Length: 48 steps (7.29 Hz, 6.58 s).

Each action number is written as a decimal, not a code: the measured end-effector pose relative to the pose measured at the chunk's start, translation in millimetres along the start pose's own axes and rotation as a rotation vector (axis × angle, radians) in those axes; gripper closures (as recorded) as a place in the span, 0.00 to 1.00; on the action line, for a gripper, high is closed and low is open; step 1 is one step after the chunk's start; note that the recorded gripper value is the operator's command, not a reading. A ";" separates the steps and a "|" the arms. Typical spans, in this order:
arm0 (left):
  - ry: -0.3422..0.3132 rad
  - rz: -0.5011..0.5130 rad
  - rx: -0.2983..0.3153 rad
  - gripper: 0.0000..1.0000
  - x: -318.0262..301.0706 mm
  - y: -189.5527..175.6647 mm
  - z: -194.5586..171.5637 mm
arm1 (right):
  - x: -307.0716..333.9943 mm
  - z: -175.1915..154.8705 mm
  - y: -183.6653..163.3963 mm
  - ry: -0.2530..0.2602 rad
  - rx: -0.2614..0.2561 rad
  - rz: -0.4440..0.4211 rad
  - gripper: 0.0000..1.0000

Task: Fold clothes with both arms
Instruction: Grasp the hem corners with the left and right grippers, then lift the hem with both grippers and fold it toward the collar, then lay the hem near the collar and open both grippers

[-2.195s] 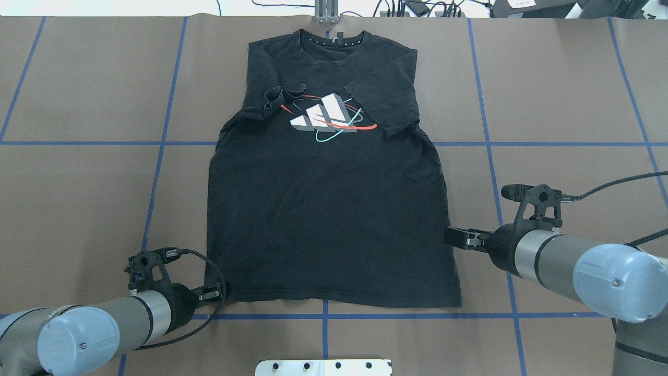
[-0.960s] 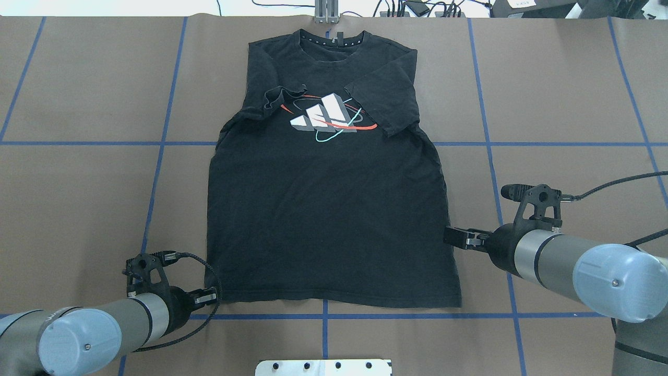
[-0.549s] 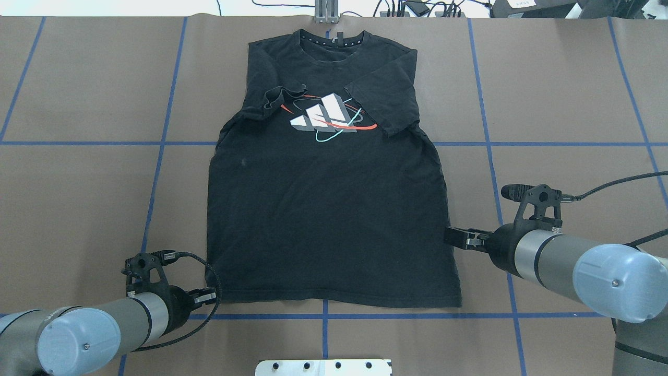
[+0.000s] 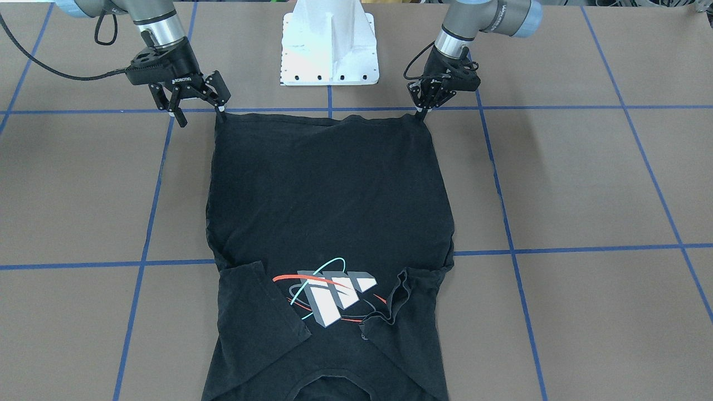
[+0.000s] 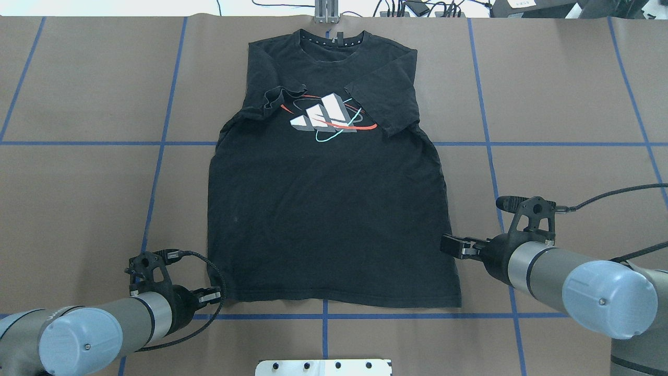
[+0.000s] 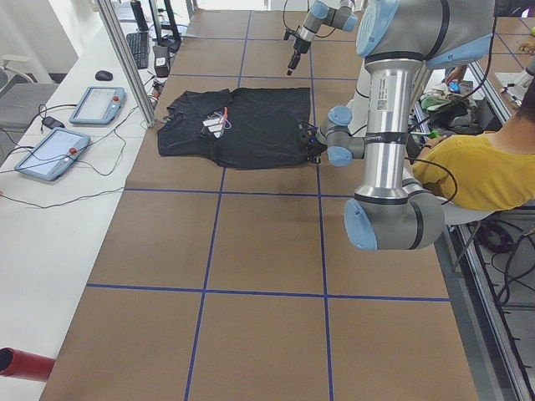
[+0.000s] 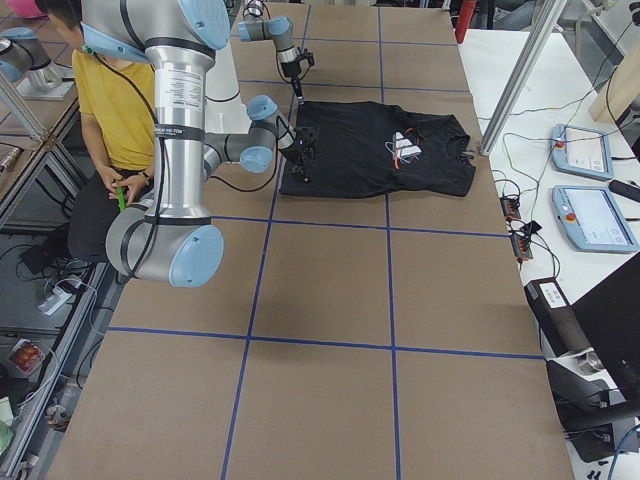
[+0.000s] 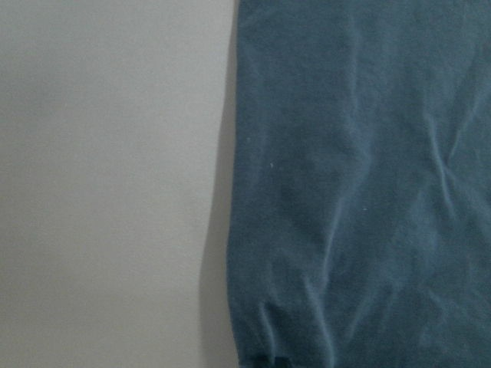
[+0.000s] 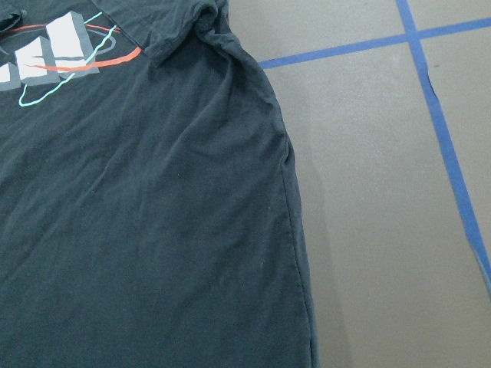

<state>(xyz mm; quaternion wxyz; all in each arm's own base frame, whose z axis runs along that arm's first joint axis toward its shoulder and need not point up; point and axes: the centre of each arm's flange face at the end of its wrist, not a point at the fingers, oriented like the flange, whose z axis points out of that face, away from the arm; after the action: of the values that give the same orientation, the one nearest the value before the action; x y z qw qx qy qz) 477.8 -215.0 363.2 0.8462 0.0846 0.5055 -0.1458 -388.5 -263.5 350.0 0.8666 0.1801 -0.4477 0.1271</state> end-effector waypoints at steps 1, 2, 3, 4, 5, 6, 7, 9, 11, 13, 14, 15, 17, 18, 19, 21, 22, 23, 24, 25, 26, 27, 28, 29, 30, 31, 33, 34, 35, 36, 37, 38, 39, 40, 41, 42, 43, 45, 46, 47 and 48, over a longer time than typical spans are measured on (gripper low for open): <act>0.009 -0.002 -0.001 1.00 4.6 0.5 -1.0 | -0.6 6.2 11.3 0.021 0.008 -0.020 0.03; 0.015 -0.005 -0.002 1.00 7.6 0.8 -1.7 | -0.4 14.4 22.2 0.041 0.015 -0.039 0.06; 0.018 -0.009 -0.003 1.00 8.9 0.9 -2.0 | 1.6 24.1 32.9 0.060 0.022 -0.058 0.15; 0.020 -0.012 -0.003 1.00 9.6 1.2 -2.2 | 3.5 30.9 42.6 0.074 0.031 -0.077 0.19; 0.022 -0.015 -0.004 1.00 10.6 1.5 -2.4 | 4.4 34.3 51.4 0.088 0.037 -0.096 0.23; 0.025 -0.016 -0.004 1.00 11.6 1.8 -2.4 | 4.9 36.0 60.5 0.111 0.038 -0.118 0.26; 0.026 -0.017 -0.005 1.00 12.1 2.0 -2.1 | 4.6 36.3 70.4 0.126 0.034 -0.135 0.28; 0.029 -0.018 -0.004 1.00 12.5 2.0 -1.9 | 2.2 34.8 92.0 0.129 0.019 -0.144 0.38; 0.030 -0.019 -0.002 1.00 12.5 1.8 -2.0 | 1.0 33.3 110.8 0.131 0.011 -0.140 0.44; 0.030 -0.019 -0.002 1.00 12.4 1.8 -2.0 | 1.8 33.1 118.9 0.138 0.008 -0.143 0.45; 0.030 -0.020 -0.003 1.00 12.5 2.0 -2.0 | 2.8 33.3 120.4 0.142 0.007 -0.146 0.54; 0.030 -0.020 -0.003 1.00 12.6 2.3 -2.0 | 3.5 33.5 121.5 0.146 0.006 -0.148 0.69; 0.031 -0.020 -0.003 1.00 13.3 2.5 -2.1 | 4.0 33.5 122.9 0.150 0.004 -0.148 0.75; 0.033 -0.020 -0.003 1.00 14.3 2.3 -2.4 | 3.3 33.2 123.1 0.149 0.003 -0.146 0.80; 0.036 -0.020 -0.003 1.00 15.7 2.1 -2.7 | 2.2 33.0 123.3 0.147 0.002 -0.145 0.92; 0.038 -0.021 -0.002 1.00 16.9 2.0 -3.1 | -0.4 31.2 122.6 0.141 0.001 -0.141 1.00; 0.040 -0.021 -0.002 1.00 17.3 1.9 -3.5 | -1.4 30.1 121.9 0.138 0.002 -0.139 1.00; 0.042 -0.021 -0.003 1.00 18.2 1.6 -4.7 | -3.2 27.8 120.3 0.132 0.003 -0.135 1.00; 0.053 -0.020 -0.012 1.00 21.1 0.7 -12.3 | -7.8 19.3 115.7 0.116 0.004 -0.126 1.00; 0.068 -0.018 -0.034 1.00 26.1 -0.8 -26.6 | -15.7 2.3 107.3 0.095 0.003 -0.115 1.00; 0.082 -0.018 -0.062 1.00 34.5 -2.8 -46.0 | -29.5 -30.1 94.4 0.082 -0.008 -0.111 1.00; 0.093 -0.019 -0.095 1.00 45.7 -3.8 -70.5 | -42.7 -70.9 83.2 0.076 -0.041 -0.115 1.00; 0.103 -0.018 -0.131 1.00 56.0 -3.7 -101.4 | -51.4 -108.6 79.6 0.065 -0.090 -0.127 1.00; 0.114 -0.015 -0.177 1.00 61.9 0.1 -134.1 | -57.6 -140.1 84.3 0.040 -0.143 -0.147 1.00; 0.130 -0.008 -0.238 1.00 64.7 10.2 -163.2 | -61.6 -166.5 94.2 0.013 -0.201 -0.170 1.00; 0.148 -0.007 -0.302 1.00 65.6 24.9 -189.6 | -64.2 -187.3 107.3 -0.010 -0.258 -0.180 1.00; 0.169 -0.038 -0.367 1.00 68.2 35.8 -222.8 | -68.6 -205.0 115.7 -0.040 -0.285 -0.162 1.00; 0.163 -0.042 -0.325 1.00 70.5 21.9 -220.5 | -69.5 -204.4 102.4 -0.040 -0.252 -0.134 1.00; 0.161 -0.044 -0.257 1.00 76.3 1.5 -207.0 | -70.2 -202.4 85.6 -0.038 -0.210 -0.102 1.00; 0.147 -0.056 -0.178 1.00 82.5 -22.4 -183.5 | -71.5 -199.7 68.6 -0.036 -0.165 -0.069 1.00; 0.131 -0.060 -0.100 1.00 88.5 -46.1 -160.5 | -71.7 -195.6 52.1 -0.029 -0.118 -0.041 1.00; 0.119 -0.059 -0.027 1.00 95.7 -70.1 -141.1 | -70.1 -191.7 35.6 -0.018 -0.071 -0.016 1.00; 0.115 -0.067 0.043 1.00 104.4 -98.1 -129.1 | -68.2 -186.9 17.3 -0.004 -0.019 0.015 1.00; 0.117 -0.068 0.103 1.00 110.2 -126.4 -127.4 | -68.8 -176.2 -2.9 0.016 0.043 0.052 1.00; 0.126 -0.061 0.153 1.00 114.4 -150.6 -133.1 | -73.6 -161.1 -21.7 0.036 0.095 0.084 1.00; 0.133 -0.054 0.195 1.00 117.9 -171.6 -140.1 | -80.1 -146.6 -40.6 0.053 0.132 0.106 1.00; 0.134 -0.051 0.232 1.00 121.7 -191.1 -142.0 | -84.7 -133.9 -58.7 0.072 0.156 0.123 1.00; 0.099 -0.053 0.283 1.00 132.3 -226.1 -119.3 | -102.2 -97.8 -96.8 0.117 0.195 0.154 1.00; 0.072 -0.050 0.295 1.00 134.8 -237.9 -103.1 | -113.4 -75.5 -117.6 0.145 0.209 0.166 1.00; 0.044 -0.043 0.306 1.00 131.7 -247.6 -86.4 | -121.9 -52.5 -139.0 0.179 0.218 0.176 1.00; 0.020 -0.028 0.316 1.00 126.9 -256.8 -68.4 | -128.8 -28.0 -159.9 0.218 0.223 0.185 1.00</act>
<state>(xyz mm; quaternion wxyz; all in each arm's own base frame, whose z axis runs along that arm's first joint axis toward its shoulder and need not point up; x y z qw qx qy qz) 392.3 -457.8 220.1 0.8150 0.2110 0.4860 -0.2345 -380.1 -403.5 197.4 0.8693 0.2185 -0.3487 0.2739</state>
